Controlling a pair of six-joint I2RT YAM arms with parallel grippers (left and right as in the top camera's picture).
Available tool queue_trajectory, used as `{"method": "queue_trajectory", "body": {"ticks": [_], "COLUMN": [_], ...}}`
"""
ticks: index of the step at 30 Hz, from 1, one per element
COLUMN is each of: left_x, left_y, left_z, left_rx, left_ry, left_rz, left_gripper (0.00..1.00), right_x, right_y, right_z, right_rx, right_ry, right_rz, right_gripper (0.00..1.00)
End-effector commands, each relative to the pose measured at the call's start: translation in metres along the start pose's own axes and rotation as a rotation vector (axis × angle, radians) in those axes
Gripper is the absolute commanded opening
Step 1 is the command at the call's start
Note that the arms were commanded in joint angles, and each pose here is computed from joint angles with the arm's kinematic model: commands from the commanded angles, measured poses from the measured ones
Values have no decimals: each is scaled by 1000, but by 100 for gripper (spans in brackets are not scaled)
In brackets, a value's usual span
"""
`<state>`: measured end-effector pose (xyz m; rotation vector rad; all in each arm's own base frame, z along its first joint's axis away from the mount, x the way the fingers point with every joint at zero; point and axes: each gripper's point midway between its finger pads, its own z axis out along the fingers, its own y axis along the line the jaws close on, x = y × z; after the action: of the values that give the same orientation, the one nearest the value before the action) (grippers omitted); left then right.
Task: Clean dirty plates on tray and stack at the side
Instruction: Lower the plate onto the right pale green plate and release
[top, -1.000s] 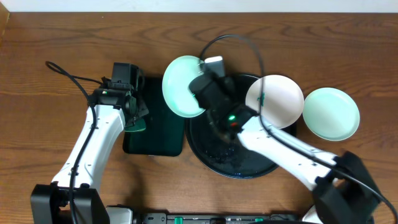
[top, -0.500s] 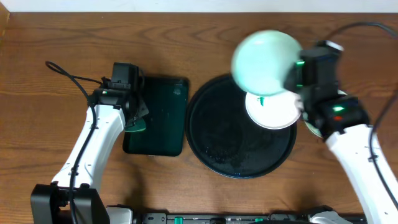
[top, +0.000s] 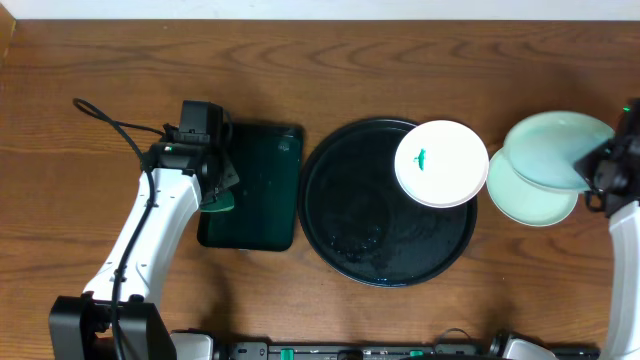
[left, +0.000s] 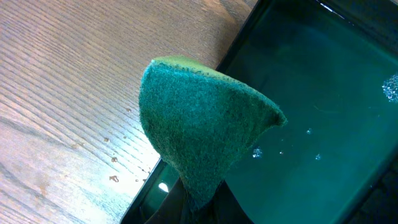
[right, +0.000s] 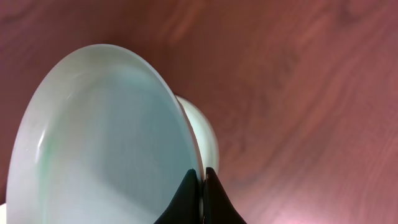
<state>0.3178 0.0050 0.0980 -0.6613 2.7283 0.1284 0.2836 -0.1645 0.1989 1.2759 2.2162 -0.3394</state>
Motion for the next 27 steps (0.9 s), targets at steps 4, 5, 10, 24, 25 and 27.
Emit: {"method": "queue_trajectory", "body": {"ticks": [4,5,10,24,25,27], "left_x": [-3,-3,-3,-3,-3,-3], "left_y": [2,2,2,2,2,2], "left_z": [-3,-3,-3,-3,-3,-3], "left_rx": [-2,-2,-2,-2,-2,-1], "left_ry": [-16,-16,-16,-16,-16,-17], "left_rz": [-7,-7,-7,-7,-7,-8], "left_gripper": [7,7,7,8,7,8], "right_x": [13,18,41,79,83,88], "right_y": [-32,-35,-41,-47,-47,-48], "right_z": [17,22,47,96,99,102], "right_rx": [84,94,107,82,80,76], "right_ry": [51,62,79,35,38,42], "right_rz": [53,52,60,88,87,86], "right_gripper": [2,2,2,2,1,1]}}
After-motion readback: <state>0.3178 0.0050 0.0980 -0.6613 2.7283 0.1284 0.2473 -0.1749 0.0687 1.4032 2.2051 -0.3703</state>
